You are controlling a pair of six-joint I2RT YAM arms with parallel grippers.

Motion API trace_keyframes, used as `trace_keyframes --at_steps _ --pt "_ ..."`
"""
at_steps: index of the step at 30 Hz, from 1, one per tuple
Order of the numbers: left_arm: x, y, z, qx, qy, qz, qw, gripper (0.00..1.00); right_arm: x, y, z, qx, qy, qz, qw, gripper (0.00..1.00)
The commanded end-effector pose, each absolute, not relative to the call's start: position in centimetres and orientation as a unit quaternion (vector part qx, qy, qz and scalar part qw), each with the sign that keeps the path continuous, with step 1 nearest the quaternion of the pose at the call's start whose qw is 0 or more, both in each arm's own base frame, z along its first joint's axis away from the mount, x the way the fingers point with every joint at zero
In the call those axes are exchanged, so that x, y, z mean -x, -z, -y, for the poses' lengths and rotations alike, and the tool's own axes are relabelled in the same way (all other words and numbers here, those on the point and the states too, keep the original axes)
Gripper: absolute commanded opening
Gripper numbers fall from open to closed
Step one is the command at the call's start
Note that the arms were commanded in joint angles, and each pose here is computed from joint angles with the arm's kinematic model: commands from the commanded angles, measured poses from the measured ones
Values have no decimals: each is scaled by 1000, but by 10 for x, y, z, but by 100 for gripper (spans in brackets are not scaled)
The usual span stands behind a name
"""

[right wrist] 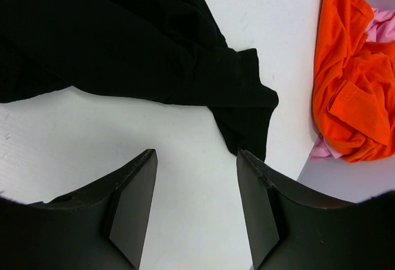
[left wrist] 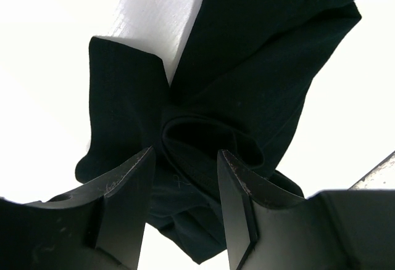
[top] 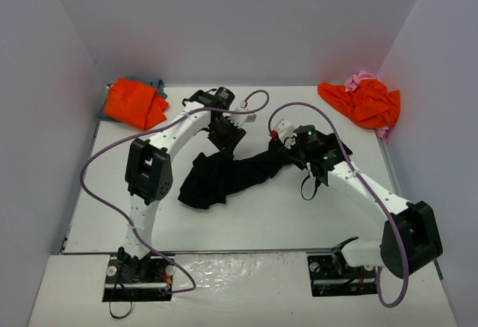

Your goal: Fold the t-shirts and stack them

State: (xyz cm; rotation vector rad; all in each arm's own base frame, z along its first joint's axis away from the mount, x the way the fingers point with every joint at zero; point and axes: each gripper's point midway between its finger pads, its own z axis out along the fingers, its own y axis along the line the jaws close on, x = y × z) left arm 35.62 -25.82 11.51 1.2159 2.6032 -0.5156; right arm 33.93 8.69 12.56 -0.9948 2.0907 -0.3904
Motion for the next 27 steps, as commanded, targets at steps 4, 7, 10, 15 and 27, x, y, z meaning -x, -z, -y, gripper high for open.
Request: trace_keyframes --at_steps 4,7,10,15,27 --pt "-365 -140 257 -418 175 -881 138 41 -348 -146 -87 369 156 -811 426 52" --pt "-367 -131 258 -418 177 -882 126 41 -348 -146 -86 369 157 -811 426 52" --pt "-366 -124 260 -418 182 -883 112 41 -347 -145 -86 370 156 -811 425 52" --pt "-365 -119 264 -418 191 -882 101 42 -350 -148 -88 367 155 -808 433 52" --pt "-365 -174 259 -424 188 -869 170 0 -356 -149 -72 347 183 -810 436 51"
